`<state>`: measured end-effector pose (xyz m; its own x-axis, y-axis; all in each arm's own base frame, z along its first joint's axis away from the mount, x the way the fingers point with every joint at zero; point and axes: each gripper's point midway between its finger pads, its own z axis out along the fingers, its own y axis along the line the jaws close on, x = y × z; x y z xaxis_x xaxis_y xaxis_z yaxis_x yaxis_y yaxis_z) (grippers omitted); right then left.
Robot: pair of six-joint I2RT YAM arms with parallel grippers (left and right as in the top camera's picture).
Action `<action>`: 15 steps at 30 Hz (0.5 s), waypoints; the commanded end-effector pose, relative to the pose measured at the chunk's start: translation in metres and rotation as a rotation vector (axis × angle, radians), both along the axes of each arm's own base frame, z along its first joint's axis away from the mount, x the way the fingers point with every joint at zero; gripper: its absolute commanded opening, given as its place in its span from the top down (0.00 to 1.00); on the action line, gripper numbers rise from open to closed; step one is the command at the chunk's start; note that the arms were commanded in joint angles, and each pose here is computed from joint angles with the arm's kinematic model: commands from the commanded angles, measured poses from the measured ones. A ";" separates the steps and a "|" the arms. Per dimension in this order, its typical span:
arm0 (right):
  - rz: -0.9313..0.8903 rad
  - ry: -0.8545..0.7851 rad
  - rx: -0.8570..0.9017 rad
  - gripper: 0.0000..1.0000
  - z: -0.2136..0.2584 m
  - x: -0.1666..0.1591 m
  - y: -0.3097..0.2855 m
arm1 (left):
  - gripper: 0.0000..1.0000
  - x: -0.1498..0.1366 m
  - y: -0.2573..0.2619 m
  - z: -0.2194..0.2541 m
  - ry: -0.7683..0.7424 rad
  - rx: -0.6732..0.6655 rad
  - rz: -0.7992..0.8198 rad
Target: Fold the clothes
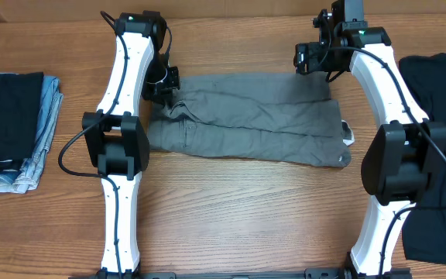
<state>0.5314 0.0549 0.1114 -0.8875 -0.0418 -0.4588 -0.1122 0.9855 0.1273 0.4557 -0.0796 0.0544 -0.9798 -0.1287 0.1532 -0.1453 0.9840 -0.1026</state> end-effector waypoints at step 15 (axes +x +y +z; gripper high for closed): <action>-0.316 0.546 0.081 0.21 0.032 -0.141 -0.019 | 0.49 0.037 -0.026 0.109 -0.331 -0.167 -0.061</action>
